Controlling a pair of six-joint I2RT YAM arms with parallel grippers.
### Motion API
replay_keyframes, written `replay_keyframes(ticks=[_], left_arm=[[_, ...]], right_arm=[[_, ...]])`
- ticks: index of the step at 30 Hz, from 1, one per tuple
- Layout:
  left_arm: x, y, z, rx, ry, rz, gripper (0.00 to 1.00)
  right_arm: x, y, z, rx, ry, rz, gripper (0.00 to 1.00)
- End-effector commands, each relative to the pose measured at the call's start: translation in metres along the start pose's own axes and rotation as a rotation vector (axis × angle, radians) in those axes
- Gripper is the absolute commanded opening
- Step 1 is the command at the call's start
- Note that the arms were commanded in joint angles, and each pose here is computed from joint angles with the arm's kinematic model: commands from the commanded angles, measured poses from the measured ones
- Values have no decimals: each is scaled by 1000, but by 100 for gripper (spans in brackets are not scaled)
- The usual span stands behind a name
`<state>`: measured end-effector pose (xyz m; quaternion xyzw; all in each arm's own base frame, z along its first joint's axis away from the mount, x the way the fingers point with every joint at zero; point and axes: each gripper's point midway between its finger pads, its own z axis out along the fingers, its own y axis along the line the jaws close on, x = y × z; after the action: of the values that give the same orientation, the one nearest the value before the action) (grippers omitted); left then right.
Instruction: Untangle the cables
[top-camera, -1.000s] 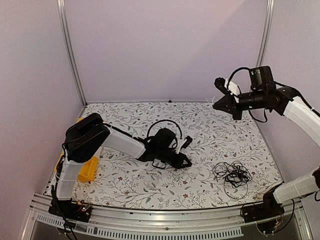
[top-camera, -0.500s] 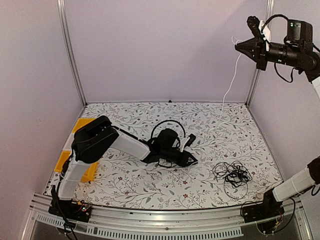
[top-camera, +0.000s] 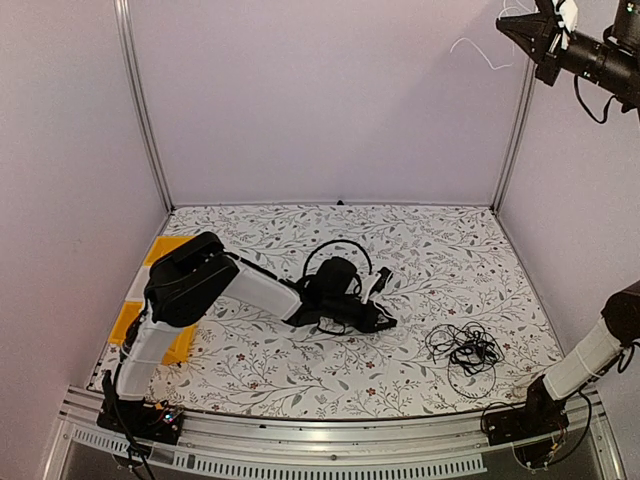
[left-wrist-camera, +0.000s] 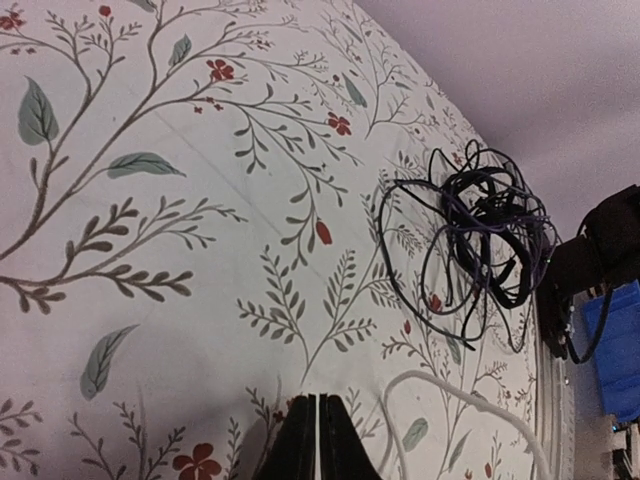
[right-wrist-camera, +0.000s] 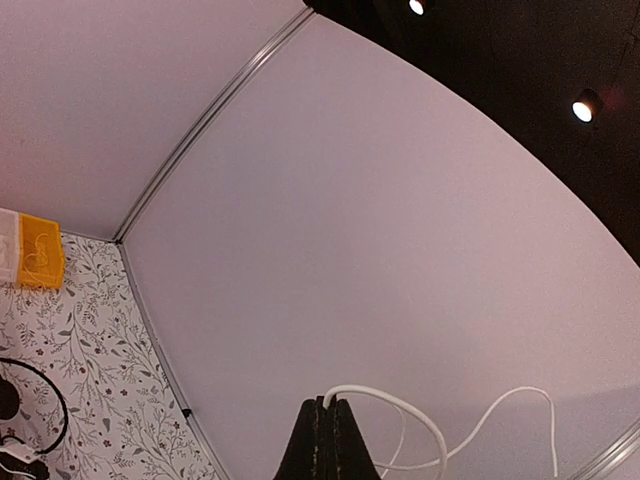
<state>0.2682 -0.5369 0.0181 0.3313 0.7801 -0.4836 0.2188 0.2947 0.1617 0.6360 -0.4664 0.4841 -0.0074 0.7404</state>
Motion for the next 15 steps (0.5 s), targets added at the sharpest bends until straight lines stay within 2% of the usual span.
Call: replay_keyframes(ticks=[1,5,10,15], left_arm=[[46,25,9,-93,111,-35,4],[8,13,-8,-156,50,19,20],[-24,-4,-37,-221,-24,-9,39],[-56,-26,-74,-284,-144,59,44]], right_arm=[[19,6,8,-21,46,12,0],[59,46,18,-154,117,96,0],[121,110,23,-317,219,214,0],[172,172,19,-430,263,336,0]])
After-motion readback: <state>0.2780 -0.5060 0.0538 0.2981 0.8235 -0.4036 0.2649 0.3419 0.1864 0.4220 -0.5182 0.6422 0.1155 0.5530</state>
